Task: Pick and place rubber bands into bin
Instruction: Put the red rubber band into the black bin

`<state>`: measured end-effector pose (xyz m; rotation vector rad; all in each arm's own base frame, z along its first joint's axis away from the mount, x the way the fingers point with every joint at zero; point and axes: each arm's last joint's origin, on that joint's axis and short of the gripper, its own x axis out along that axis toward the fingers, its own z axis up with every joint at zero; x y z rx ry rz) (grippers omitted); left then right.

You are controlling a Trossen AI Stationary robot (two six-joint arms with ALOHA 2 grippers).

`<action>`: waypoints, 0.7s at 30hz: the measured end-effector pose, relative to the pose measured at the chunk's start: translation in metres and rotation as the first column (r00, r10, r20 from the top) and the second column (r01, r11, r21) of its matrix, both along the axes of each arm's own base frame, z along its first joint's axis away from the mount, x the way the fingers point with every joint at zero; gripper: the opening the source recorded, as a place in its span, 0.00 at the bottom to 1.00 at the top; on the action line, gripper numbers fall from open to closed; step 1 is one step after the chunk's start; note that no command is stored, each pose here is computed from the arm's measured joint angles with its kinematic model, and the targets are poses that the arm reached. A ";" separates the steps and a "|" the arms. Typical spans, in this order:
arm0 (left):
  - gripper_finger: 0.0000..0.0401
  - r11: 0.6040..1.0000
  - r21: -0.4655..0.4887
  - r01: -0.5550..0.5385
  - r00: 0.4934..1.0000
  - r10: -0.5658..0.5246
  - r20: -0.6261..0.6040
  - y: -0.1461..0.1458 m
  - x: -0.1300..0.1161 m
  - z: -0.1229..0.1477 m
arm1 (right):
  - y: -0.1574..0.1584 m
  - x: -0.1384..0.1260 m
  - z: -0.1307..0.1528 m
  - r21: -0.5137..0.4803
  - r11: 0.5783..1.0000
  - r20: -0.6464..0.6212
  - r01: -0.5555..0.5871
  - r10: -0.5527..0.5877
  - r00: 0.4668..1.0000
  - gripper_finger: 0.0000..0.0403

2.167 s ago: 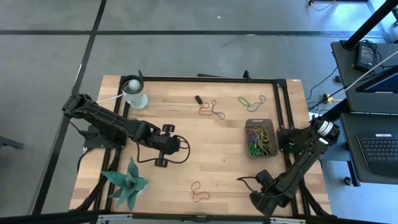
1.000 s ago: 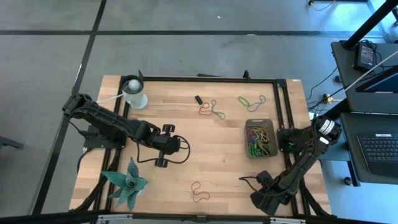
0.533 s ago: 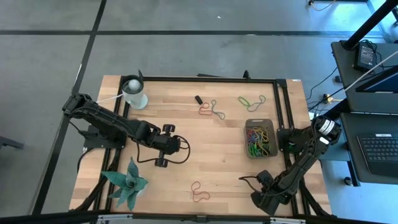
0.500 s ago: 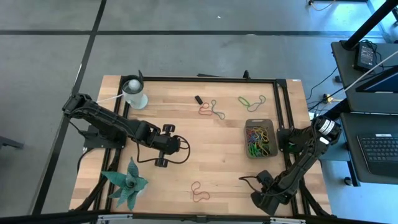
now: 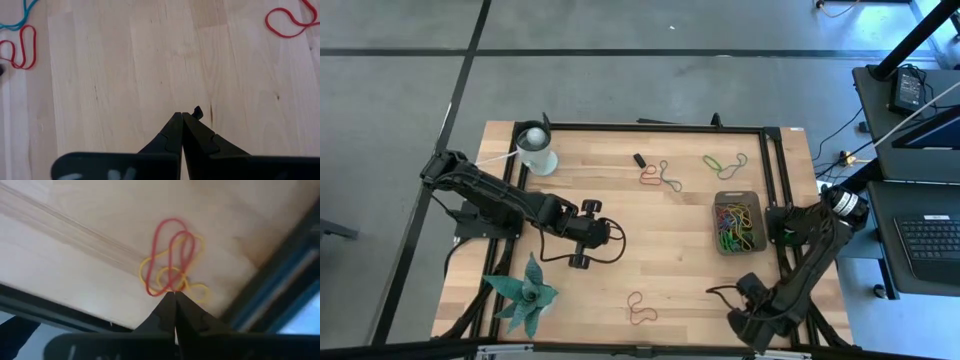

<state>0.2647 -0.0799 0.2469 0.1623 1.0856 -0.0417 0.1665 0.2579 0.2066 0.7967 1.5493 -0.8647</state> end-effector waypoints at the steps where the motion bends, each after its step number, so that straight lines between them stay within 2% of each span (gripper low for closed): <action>1: 0.00 1.000 0.000 0.000 1.000 0.000 0.000 0.000 0.000 0.000 | 0.000 0.000 0.005 -0.008 1.000 -0.005 -0.008 0.008 1.000 0.00; 8: 0.01 1.000 0.000 0.000 1.000 0.000 0.001 0.000 0.000 0.000 | -0.001 -0.001 0.008 -0.031 1.000 -0.014 -0.007 0.006 1.000 0.04; 11: 0.00 1.000 0.000 0.000 1.000 0.000 0.001 0.000 0.000 0.000 | -0.003 -0.001 0.004 -0.035 0.999 -0.018 0.035 -0.035 0.999 0.09; 21: 0.00 1.000 -0.027 0.010 1.000 -0.011 -0.007 -0.001 0.000 0.000 | -0.007 0.000 -0.027 0.020 0.999 0.013 0.047 -0.047 0.999 0.28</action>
